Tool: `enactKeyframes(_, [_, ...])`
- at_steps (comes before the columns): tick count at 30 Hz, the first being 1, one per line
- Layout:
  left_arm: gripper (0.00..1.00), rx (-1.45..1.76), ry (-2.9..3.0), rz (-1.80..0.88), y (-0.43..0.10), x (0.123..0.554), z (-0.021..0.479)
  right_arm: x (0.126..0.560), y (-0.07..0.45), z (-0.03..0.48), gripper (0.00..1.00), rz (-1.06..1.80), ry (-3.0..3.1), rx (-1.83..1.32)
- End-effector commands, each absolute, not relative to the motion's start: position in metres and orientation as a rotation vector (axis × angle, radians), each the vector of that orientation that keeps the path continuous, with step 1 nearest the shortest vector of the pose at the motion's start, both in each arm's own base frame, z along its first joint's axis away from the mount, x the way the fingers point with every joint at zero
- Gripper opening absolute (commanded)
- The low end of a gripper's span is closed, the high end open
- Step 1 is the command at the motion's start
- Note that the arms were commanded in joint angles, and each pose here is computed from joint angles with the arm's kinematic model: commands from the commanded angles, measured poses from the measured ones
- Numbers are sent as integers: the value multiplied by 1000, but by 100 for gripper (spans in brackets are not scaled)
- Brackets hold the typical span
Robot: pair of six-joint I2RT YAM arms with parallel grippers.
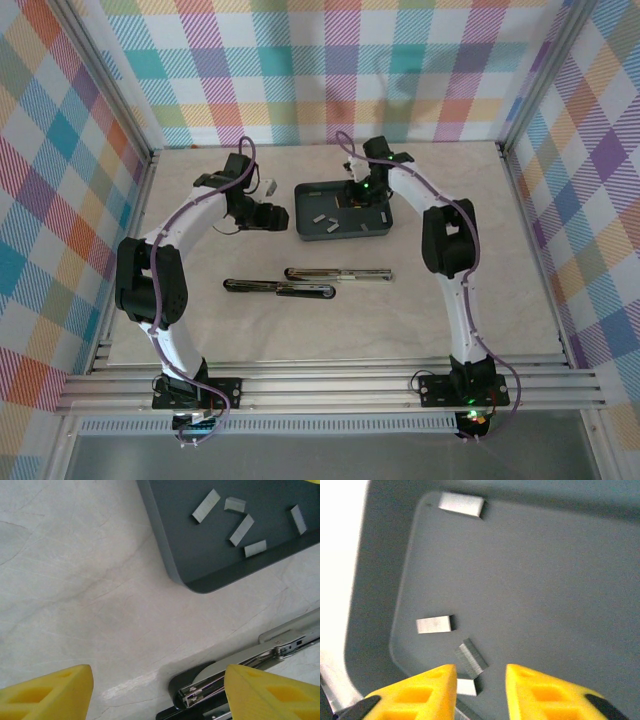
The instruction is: Load the staples into the stapler
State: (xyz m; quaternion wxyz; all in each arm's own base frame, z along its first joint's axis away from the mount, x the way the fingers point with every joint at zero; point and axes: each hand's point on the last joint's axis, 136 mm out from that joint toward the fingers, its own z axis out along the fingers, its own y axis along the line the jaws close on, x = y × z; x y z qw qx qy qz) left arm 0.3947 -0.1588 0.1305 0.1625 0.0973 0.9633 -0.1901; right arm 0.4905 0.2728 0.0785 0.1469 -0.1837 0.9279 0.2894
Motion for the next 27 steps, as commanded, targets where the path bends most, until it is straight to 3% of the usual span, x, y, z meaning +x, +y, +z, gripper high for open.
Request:
enactKeyframes(1, [70, 236, 2718, -610, -169, 407, 136, 482, 291, 124, 36, 798, 2498, -757])
enactKeyframes(7, [70, 154, 2719, -687, -173, 422, 129, 482, 305, 133, 38, 724, 2326, -1020])
enactKeyframes(27, [70, 68, 2712, -788, -240, 511, 75, 489, 253, 153, 44, 672, 2262, -931])
